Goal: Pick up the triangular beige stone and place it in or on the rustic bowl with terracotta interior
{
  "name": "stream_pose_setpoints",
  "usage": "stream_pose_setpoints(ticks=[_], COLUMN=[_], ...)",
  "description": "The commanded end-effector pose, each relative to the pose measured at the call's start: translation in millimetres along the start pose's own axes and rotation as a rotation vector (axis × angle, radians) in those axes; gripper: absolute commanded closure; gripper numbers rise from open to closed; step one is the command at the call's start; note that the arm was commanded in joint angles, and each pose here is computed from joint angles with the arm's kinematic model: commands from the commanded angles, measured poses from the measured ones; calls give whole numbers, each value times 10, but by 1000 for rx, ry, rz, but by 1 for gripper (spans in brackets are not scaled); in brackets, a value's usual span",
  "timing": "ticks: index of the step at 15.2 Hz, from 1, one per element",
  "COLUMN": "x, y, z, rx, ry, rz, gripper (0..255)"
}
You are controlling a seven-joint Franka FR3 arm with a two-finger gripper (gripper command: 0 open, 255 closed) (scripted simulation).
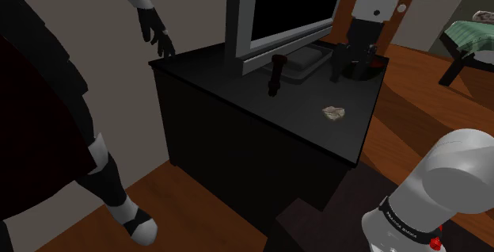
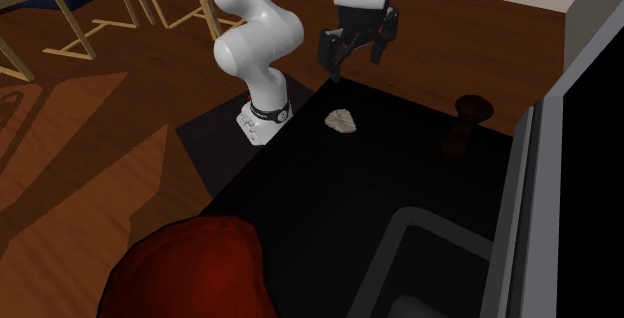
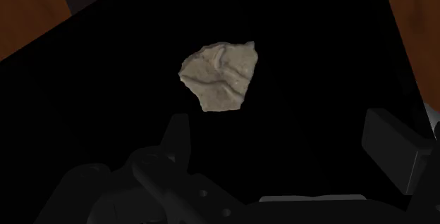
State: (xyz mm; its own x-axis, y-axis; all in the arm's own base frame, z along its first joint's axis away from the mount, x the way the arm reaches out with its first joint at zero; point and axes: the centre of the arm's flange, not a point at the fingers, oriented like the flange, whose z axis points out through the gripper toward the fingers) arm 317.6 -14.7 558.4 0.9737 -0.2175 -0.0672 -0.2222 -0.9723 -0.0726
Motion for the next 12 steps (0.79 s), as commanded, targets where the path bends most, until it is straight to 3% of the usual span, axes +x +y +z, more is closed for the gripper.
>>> stream_pose_setpoints(ticks=[1,8,12], x=[0,-183,-153], y=[0,473,459], z=[0,847,1055], rx=[0,78,78], ry=[0,139,139], rz=[0,171,171], gripper=[0,0,0])
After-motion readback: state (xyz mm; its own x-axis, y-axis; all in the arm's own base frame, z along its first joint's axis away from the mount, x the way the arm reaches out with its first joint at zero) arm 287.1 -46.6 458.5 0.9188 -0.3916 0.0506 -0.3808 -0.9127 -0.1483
